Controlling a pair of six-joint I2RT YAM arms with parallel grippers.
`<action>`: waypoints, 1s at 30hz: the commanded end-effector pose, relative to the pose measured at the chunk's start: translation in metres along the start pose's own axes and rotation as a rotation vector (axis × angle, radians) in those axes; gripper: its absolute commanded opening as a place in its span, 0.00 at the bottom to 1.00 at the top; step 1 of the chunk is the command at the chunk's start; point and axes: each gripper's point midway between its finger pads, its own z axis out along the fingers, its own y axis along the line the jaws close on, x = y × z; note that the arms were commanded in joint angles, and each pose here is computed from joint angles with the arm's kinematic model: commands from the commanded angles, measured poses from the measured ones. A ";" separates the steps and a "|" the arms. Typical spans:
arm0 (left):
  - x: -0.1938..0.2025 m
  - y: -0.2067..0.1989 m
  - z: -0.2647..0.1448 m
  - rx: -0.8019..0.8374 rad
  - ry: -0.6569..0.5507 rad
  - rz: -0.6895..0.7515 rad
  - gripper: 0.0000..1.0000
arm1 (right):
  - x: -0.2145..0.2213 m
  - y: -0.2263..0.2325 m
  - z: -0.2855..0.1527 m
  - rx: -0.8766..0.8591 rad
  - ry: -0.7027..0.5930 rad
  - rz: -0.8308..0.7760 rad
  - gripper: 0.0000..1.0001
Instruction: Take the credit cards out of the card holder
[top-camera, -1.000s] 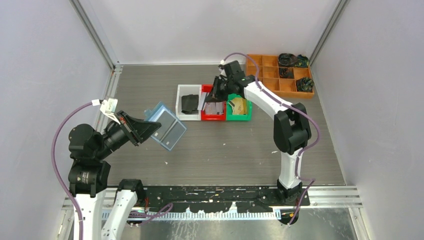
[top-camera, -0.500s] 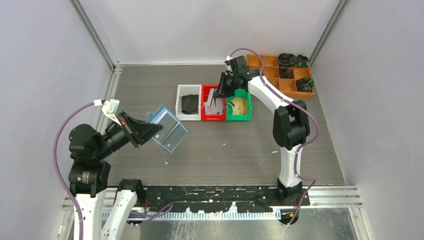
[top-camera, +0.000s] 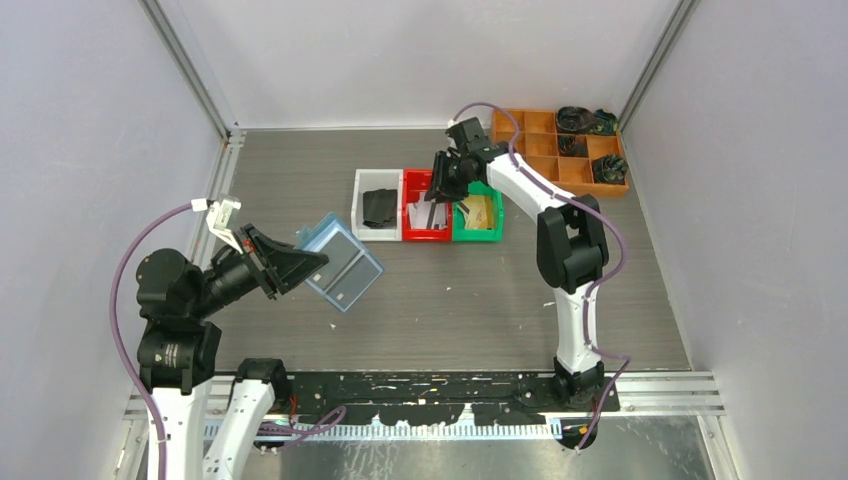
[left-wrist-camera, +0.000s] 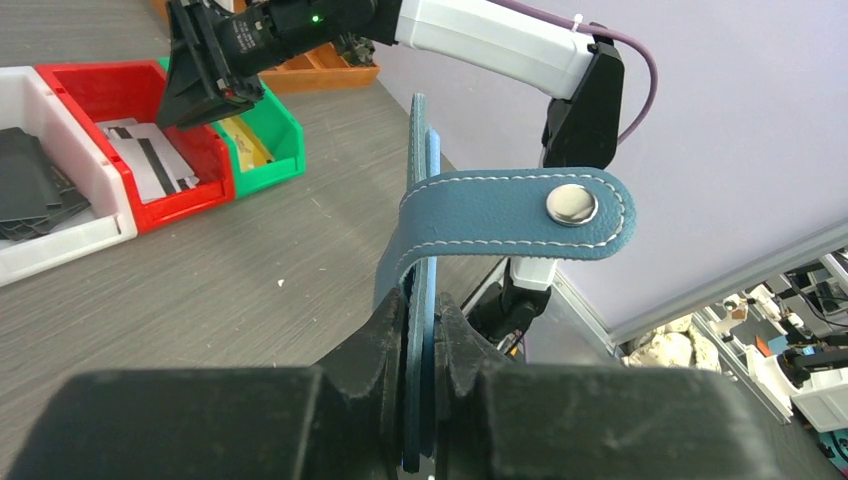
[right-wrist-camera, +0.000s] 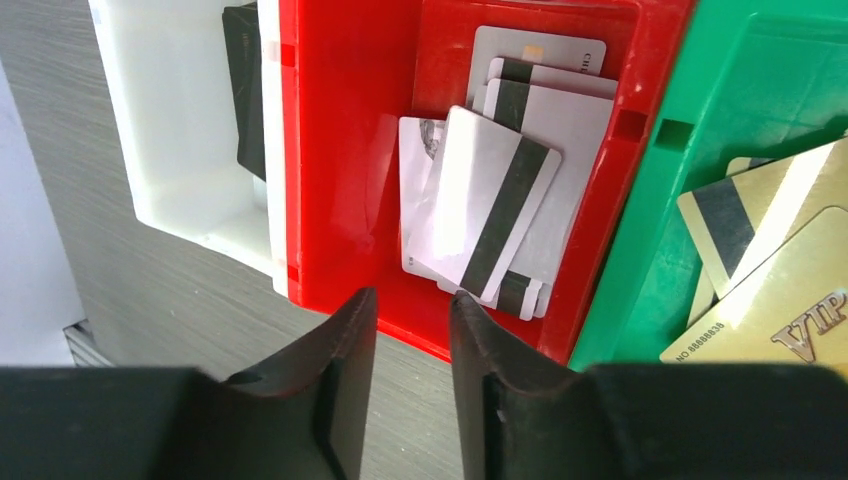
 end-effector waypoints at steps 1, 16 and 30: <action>-0.016 -0.021 -0.003 0.065 -0.041 0.068 0.00 | -0.031 0.035 -0.050 -0.019 -0.166 -0.089 0.41; -0.020 -0.037 -0.004 0.133 -0.039 0.005 0.00 | 0.044 0.203 -0.268 -0.880 -0.433 -0.189 0.95; -0.029 -0.047 -0.001 0.179 -0.037 -0.069 0.00 | 0.202 0.264 -0.321 -1.328 -0.219 -0.236 0.92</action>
